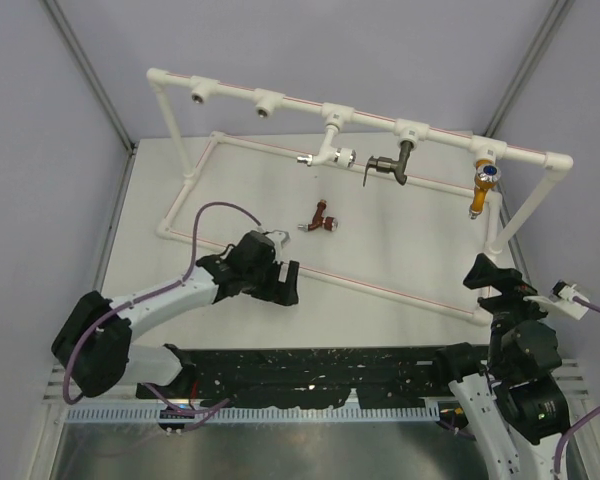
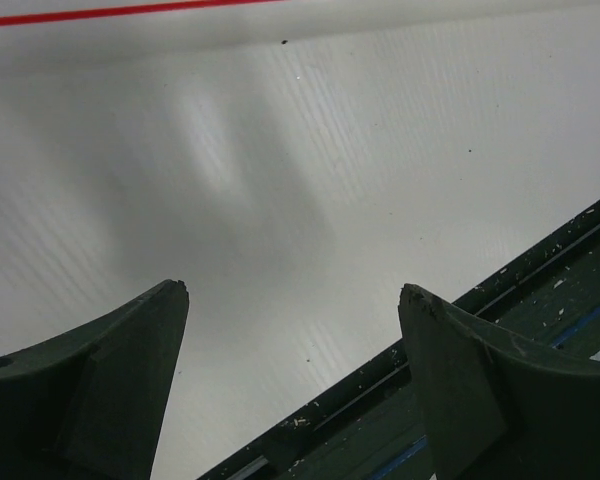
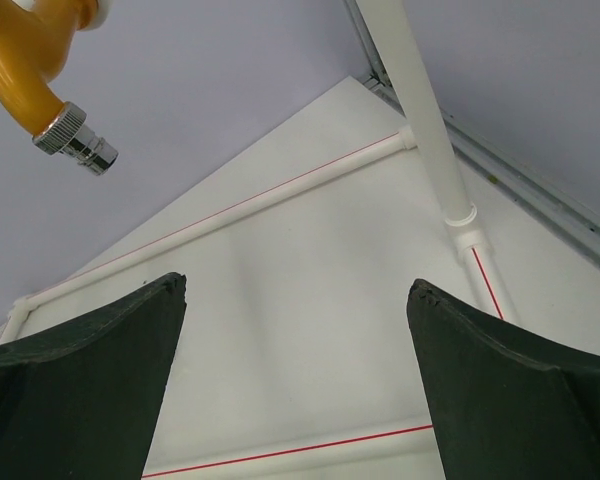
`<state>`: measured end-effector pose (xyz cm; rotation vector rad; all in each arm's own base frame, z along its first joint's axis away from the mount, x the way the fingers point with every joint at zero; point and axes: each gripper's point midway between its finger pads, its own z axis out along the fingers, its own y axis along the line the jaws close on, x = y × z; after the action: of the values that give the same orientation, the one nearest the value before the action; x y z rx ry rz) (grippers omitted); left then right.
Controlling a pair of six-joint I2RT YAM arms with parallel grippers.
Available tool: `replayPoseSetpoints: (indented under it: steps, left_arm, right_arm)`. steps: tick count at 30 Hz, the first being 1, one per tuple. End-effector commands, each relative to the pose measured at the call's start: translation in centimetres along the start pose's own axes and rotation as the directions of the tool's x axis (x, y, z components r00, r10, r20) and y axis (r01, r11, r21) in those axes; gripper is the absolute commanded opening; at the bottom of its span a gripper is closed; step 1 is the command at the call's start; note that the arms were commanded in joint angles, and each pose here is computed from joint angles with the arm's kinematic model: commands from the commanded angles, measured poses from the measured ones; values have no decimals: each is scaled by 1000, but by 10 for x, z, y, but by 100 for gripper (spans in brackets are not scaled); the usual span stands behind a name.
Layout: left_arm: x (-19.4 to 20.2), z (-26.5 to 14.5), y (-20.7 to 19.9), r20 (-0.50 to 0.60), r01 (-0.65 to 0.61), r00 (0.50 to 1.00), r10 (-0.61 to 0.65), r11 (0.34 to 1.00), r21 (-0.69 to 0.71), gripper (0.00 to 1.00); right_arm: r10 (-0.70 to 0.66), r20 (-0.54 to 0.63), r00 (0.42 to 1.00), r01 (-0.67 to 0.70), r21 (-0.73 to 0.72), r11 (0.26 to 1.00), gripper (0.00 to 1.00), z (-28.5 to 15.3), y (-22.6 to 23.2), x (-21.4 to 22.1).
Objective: Install the water faucets
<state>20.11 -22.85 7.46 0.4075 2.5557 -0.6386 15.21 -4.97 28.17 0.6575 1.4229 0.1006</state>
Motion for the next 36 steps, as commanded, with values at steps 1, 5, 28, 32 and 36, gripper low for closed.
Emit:
replayPoseSetpoints:
  steps: [1, 5, 28, 32, 36]
  left_arm:
    - [-26, 19, -40, 26, -50, 998, 48, 995, 90, 88]
    - [-35, 42, -53, 21, -44, 999, 42, 994, 104, 88]
    - [-188, 117, -101, 205, 87, 970, -131, 974, 210, 89]
    - [-204, 98, -97, 248, 76, 960, -130, 974, 215, 91]
    - [-209, 65, -75, 316, 83, 938, -142, 977, 195, 92]
  right_arm:
    - [92, -9, 996, -92, -48, 995, 95, -5, 8, 2]
    - [118, -47, 992, -121, -63, 991, 95, -3, 12, 15]
    - [214, -521, 827, -245, 9, 969, 95, 17, 40, 160]
    - [238, -590, 772, -258, 51, 965, 95, 19, 41, 189]
    - [300, -614, 730, -286, 124, 950, 97, 24, 33, 219]
